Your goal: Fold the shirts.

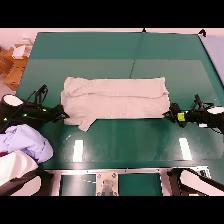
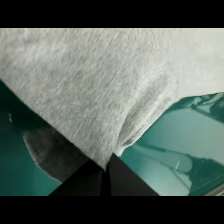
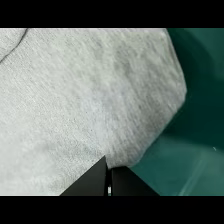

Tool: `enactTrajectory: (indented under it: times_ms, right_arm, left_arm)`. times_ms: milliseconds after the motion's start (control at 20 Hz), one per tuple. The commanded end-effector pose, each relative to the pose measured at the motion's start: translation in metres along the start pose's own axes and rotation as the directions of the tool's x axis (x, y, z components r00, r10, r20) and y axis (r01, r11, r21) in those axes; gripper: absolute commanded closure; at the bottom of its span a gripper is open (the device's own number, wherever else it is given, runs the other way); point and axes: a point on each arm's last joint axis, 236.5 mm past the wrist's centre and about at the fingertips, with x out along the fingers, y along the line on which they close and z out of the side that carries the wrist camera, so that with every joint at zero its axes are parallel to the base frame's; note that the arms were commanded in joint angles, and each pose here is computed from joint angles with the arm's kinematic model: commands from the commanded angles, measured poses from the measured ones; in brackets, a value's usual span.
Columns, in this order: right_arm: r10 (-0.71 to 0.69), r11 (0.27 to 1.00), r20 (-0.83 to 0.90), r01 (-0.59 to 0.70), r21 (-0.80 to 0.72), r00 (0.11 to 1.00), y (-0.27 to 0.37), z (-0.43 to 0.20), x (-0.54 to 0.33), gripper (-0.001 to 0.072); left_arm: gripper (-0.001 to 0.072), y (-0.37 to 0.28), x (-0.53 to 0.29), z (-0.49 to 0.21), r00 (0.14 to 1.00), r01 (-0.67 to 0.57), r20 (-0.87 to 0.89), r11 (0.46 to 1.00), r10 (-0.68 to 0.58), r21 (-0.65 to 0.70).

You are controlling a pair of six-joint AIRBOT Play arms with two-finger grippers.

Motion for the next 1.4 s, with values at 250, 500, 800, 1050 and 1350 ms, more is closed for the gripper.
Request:
enactTrajectory:
  times_ms: [250,500,800,1050,1350]
  right_arm:
    - [-0.087,0.996,-0.13,0.084,-0.027,0.988,-0.011,-0.032,-0.028,0.0702]
    - [-0.011,0.99,-0.024,0.008,-0.142,1.0,0.055,0.02,-0.043,0.0702]
    - [0.006,0.983,-0.023,-0.01,-0.185,1.0,0.107,0.087,-0.009,0.0701]
    - [0.033,0.988,-0.006,-0.034,-0.15,0.999,0.116,0.138,0.05,0.0577]
    - [0.047,0.954,0.035,-0.034,-0.297,0.998,0.112,0.187,0.003,0.028]
  left_arm:
    - [0.0688,-0.02,-0.032,-0.032,0.999,-0.013,-0.05,0.999,0.014,0.031]
    - [0.0689,-0.037,-0.044,0.032,0.994,0.008,0.106,0.997,-0.016,0.079]
    - [0.0688,-0.042,-0.031,0.126,0.986,0.049,0.152,0.996,-0.06,0.079]
    - [0.056,-0.044,0.021,0.187,0.977,0.045,0.203,0.991,-0.07,0.125]
    - [0.0054,-0.073,-0.03,0.226,0.935,0.087,0.331,0.987,-0.128,0.137]
